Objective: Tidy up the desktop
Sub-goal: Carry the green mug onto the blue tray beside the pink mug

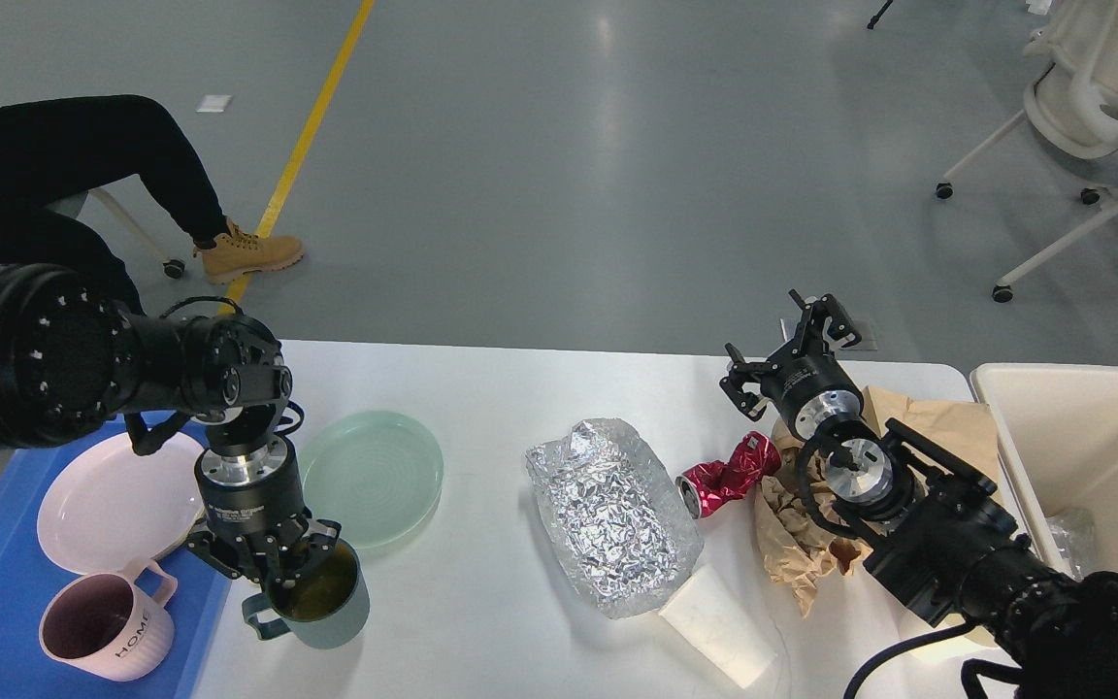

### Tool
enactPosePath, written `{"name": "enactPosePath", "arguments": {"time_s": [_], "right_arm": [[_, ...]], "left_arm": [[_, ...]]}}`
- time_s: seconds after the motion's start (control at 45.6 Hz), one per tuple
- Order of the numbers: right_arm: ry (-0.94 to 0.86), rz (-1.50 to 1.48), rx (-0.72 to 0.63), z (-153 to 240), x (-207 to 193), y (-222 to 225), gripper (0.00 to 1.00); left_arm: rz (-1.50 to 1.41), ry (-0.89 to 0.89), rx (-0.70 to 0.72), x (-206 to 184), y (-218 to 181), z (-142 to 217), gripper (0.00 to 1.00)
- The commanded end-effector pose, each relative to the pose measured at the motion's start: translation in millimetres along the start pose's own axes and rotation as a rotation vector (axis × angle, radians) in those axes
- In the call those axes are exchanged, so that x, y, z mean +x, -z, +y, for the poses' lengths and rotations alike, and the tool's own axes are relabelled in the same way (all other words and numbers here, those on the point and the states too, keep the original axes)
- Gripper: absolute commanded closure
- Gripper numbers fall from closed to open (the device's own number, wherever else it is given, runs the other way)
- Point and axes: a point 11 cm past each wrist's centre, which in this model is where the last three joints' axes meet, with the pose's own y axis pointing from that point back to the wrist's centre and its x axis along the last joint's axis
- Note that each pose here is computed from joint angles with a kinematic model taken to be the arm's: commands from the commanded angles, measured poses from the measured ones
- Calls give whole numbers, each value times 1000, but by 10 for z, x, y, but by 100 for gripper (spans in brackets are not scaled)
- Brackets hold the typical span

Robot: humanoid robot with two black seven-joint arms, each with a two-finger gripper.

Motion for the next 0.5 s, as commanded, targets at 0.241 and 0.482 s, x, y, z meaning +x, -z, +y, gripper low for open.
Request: {"name": "enactPosePath", "arguments": {"time_s": [0.241, 0.482], "right_arm": [[0, 0, 0, 0, 0, 0, 0], [0, 0, 0, 0, 0, 0, 0]], "left_arm": [[303, -215, -117, 163, 1210, 888, 100], [508, -225, -187, -103, 1999, 816, 100]]}}
